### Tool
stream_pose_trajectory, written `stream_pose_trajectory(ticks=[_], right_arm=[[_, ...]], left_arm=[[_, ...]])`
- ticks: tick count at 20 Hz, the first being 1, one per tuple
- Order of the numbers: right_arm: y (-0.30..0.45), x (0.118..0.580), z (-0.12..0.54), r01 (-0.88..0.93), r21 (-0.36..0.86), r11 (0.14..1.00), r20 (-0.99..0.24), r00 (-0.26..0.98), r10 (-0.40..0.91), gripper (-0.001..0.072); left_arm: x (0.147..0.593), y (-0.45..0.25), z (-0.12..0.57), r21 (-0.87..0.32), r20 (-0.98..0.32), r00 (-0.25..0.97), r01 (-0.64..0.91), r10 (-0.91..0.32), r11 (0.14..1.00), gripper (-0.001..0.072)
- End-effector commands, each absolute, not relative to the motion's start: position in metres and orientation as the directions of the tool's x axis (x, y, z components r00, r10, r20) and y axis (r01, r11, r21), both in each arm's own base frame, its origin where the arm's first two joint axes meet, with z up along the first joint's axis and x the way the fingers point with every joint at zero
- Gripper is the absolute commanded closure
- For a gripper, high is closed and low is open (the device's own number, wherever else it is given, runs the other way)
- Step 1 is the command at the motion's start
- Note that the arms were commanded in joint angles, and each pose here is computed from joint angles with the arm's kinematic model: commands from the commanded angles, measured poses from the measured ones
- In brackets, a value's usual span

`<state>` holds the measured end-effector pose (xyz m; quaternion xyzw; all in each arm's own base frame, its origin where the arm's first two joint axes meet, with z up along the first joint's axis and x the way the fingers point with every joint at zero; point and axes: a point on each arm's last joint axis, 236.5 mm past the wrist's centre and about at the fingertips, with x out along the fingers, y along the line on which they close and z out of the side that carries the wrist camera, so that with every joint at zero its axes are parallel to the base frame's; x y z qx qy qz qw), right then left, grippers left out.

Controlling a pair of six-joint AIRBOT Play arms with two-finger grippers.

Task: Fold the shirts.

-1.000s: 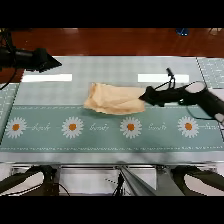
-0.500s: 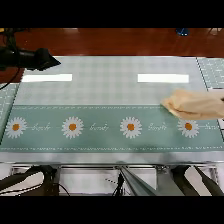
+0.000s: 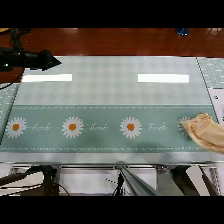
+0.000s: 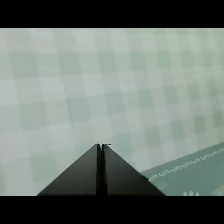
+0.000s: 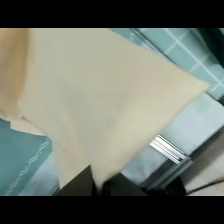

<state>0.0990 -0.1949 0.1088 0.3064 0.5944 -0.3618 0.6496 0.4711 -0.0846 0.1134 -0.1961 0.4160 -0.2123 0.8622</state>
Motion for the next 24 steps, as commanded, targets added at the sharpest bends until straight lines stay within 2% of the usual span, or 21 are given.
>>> stream_pose_trajectory(ticks=[1, 3, 6, 7, 8, 11, 12, 13, 17, 19, 22, 23, 24], right_arm=[[-0.193, 0.036, 0.109, 0.856, -0.238, 0.458, -0.971, -0.213, -0.105, 0.0693], [-0.183, 0.025, 0.1, 0.851, -0.259, 0.457, -0.965, -0.245, -0.089, 0.0692], [-0.17, -0.011, 0.084, 0.802, -0.368, 0.471, -0.922, -0.38, -0.075, 0.069], [-0.168, -0.024, 0.081, 0.779, -0.409, 0.474, -0.9, -0.429, -0.072, 0.0671], [-0.167, -0.034, 0.079, 0.757, -0.445, 0.479, -0.878, -0.473, -0.068, 0.0609], [-0.166, -0.046, 0.075, 0.72, -0.48, 0.501, -0.85, -0.523, -0.062, 0.0592], [-0.165, -0.047, 0.073, 0.717, -0.48, 0.506, -0.847, -0.528, -0.056, 0.0516], [-0.164, -0.047, 0.07, 0.716, -0.477, 0.51, -0.847, -0.53, -0.049, 0.0399], [-0.177, -0.047, 0.07, 0.691, -0.499, 0.522, -0.842, -0.529, -0.104, 0.0225], [-0.193, -0.019, 0.063, 0.716, -0.442, 0.54, -0.892, -0.416, -0.177, 0.0225], [-0.204, 0.095, 0.072, 0.72, -0.155, 0.677, -0.975, -0.003, -0.221, 0.0225], [-0.205, 0.139, 0.088, 0.681, -0.072, 0.729, -0.965, 0.138, -0.224, 0.0225], [-0.198, 0.187, 0.107, 0.614, 0.009, 0.789, -0.937, 0.28, -0.208, 0.0225]], left_arm=[[0.492, -0.062, 0.115, -0.468, -0.607, 0.639, 0.193, -0.472, 0.862, 0.0684], [0.5, -0.046, 0.119, -0.458, -0.591, 0.678, 0.164, -0.437, 0.874, 0.0684], [0.502, -0.028, 0.119, -0.456, -0.589, 0.697, 0.132, -0.41, 0.88, 0.0684], [0.502, -0.022, 0.12, -0.456, -0.588, 0.702, 0.123, -0.402, 0.882, 0.0684], [0.502, -0.017, 0.12, -0.446, -0.588, 0.706, 0.125, -0.395, 0.886, 0.0684], [0.502, -0.006, 0.12, -0.433, -0.588, 0.714, 0.118, -0.379, 0.894, 0.0684], [0.503, -0.003, 0.12, -0.433, -0.588, 0.716, 0.113, -0.375, 0.894, 0.0684], [0.503, -0.001, 0.12, -0.433, -0.588, 0.718, 0.109, -0.373, 0.895, 0.0684], [0.502, -0.001, 0.119, -0.434, -0.59, 0.716, 0.11, -0.374, 0.894, 0.0684], [0.502, -0.002, 0.12, -0.436, -0.589, 0.716, 0.111, -0.376, 0.893, 0.0684], [0.5, -0.023, 0.133, -0.489, -0.533, 0.709, 0.189, -0.463, 0.852, 0.0673], [0.5, -0.034, 0.14, -0.494, -0.501, 0.705, 0.243, -0.502, 0.835, 0.0554], [0.5, -0.043, 0.144, -0.492, -0.486, 0.701, 0.273, -0.522, 0.826, 0.0226]])
